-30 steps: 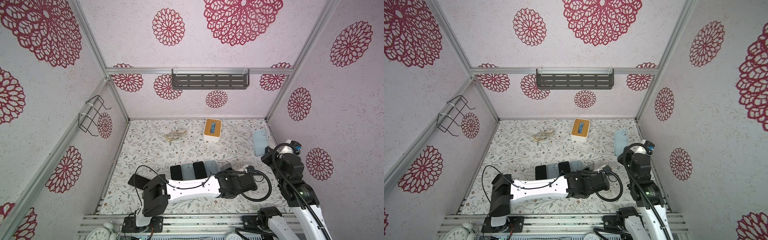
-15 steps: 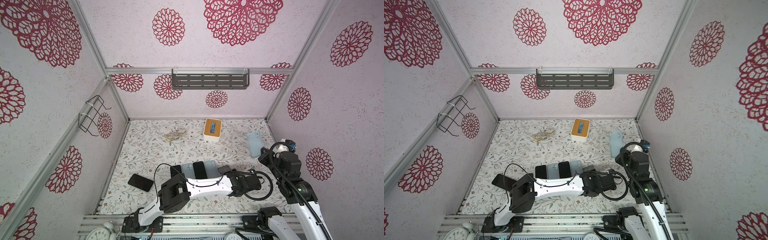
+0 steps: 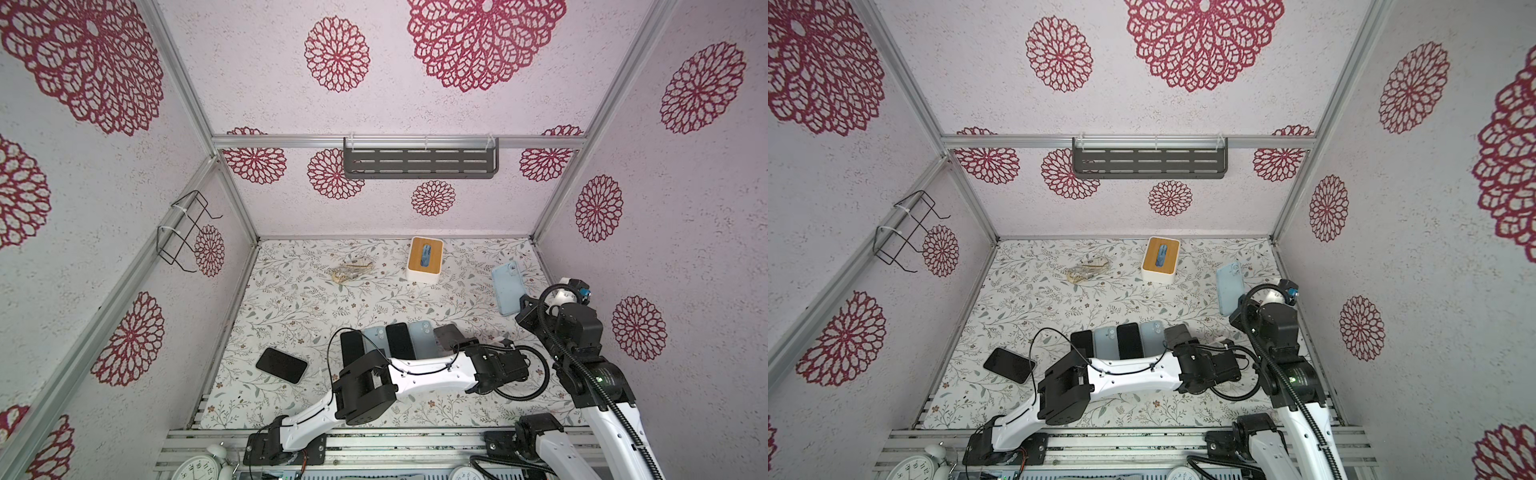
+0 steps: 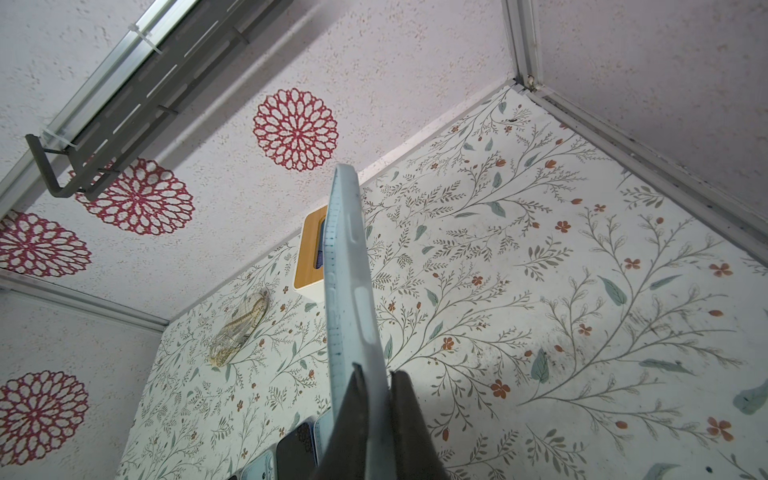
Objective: Take the phone out of the phone case
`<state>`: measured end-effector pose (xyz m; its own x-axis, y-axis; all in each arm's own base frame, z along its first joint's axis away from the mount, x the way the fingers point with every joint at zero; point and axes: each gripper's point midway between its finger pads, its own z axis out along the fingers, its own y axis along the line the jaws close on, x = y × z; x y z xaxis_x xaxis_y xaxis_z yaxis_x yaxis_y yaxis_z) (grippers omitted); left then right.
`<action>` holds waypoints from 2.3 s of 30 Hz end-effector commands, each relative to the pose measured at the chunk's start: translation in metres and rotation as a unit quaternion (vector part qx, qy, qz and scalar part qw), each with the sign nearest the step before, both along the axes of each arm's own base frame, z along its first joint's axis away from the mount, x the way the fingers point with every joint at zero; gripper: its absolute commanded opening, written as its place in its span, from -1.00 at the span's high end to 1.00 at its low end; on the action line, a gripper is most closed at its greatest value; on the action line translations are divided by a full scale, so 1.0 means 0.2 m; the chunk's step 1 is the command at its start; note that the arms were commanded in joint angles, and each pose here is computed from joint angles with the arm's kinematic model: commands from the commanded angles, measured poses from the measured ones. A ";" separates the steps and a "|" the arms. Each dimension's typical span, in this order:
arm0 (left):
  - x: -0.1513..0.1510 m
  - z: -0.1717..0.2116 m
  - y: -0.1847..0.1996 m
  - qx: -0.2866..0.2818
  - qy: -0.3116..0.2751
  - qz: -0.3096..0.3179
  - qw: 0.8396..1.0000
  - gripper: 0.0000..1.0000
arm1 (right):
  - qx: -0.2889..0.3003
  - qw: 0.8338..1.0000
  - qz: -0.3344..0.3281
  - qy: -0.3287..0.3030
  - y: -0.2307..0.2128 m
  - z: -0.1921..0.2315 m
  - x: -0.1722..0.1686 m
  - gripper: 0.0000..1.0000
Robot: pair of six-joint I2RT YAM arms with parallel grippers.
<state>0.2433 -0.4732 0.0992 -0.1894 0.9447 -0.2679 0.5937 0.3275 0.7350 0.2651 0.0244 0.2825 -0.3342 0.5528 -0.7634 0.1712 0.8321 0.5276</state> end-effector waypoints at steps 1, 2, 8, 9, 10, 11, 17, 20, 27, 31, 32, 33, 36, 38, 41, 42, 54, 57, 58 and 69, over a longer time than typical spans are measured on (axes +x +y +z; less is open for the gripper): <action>-0.01 -0.08 0.02 0.023 0.017 0.002 1.000 0.76 | -0.007 1.000 0.005 -0.022 0.00 0.06 0.00 1.00; -0.01 -0.10 0.01 0.024 0.021 0.000 0.999 0.71 | -0.006 1.000 0.007 -0.021 0.00 0.06 0.00 1.00; -0.03 -0.18 0.00 0.036 0.028 -0.001 0.999 0.37 | -0.002 1.000 0.013 -0.017 0.01 0.03 0.00 1.00; -0.02 -0.19 0.01 0.037 0.027 0.001 0.999 0.34 | -0.001 1.000 0.015 -0.016 0.02 0.03 -0.01 1.00; -0.02 -0.19 0.00 0.036 0.027 0.001 0.999 0.31 | -0.001 1.000 0.017 -0.014 0.02 0.02 -0.01 1.00; -0.02 -0.20 0.00 0.037 0.027 0.002 0.999 0.27 | 0.000 1.000 0.019 -0.012 0.02 0.02 -0.01 1.00; -0.02 -0.21 0.01 0.031 0.025 0.005 0.999 0.08 | 0.005 1.000 0.025 -0.005 0.03 -0.02 -0.02 1.00; -0.01 -0.20 0.01 0.022 0.025 0.008 0.999 -0.12 | 0.006 1.000 0.027 0.000 0.04 -0.04 -0.04 1.00; 0.00 -0.11 0.01 -0.007 0.013 0.021 1.000 -0.50 | -0.001 1.000 0.029 0.011 0.03 -0.07 -0.08 1.00; 0.01 0.03 0.05 -0.060 0.004 0.039 0.997 -0.71 | -0.013 1.000 0.003 0.014 -0.03 -0.07 -0.13 1.00; 0.01 0.08 0.06 -0.081 0.005 0.042 0.996 -0.98 | -0.016 1.000 0.000 0.011 -0.04 -0.06 -0.14 1.00; 0.01 0.11 0.08 -0.099 0.006 0.044 0.994 -0.95 | -0.017 1.000 -0.001 0.010 -0.04 -0.05 -0.14 1.00; -0.01 0.26 0.13 -0.161 0.008 0.047 0.986 -0.94 | -0.023 1.000 -0.007 0.011 -0.06 -0.03 -0.17 1.00; -0.02 0.34 0.19 -0.198 0.010 0.055 0.979 -0.94 | -0.023 1.000 -0.013 0.009 -0.07 -0.03 -0.18 1.00; -0.04 0.47 0.32 -0.243 0.005 0.067 0.968 -0.94 | -0.025 0.999 -0.020 0.013 -0.08 -0.05 -0.20 1.00; -0.05 0.48 0.37 -0.249 0.004 0.073 0.966 -0.94 | -0.026 0.999 -0.021 0.014 -0.09 -0.05 -0.20 1.00; -0.03 0.63 1.10 -0.358 -0.026 0.192 0.913 -0.94 | 0.002 0.998 0.024 0.066 0.02 -0.43 -0.15 1.00; -0.04 0.70 1.26 -0.405 -0.024 0.216 0.888 -0.94 | 0.004 0.996 0.030 0.082 0.04 -0.58 -0.12 1.00; -0.05 0.73 1.30 -0.421 -0.023 0.219 0.880 -0.94 | 0.006 0.996 0.035 0.081 0.05 -0.61 -0.10 1.00; -0.15 1.01 1.55 -0.492 -0.031 0.218 0.842 -0.94 | -0.014 0.992 0.054 0.112 0.14 -0.94 0.04 1.00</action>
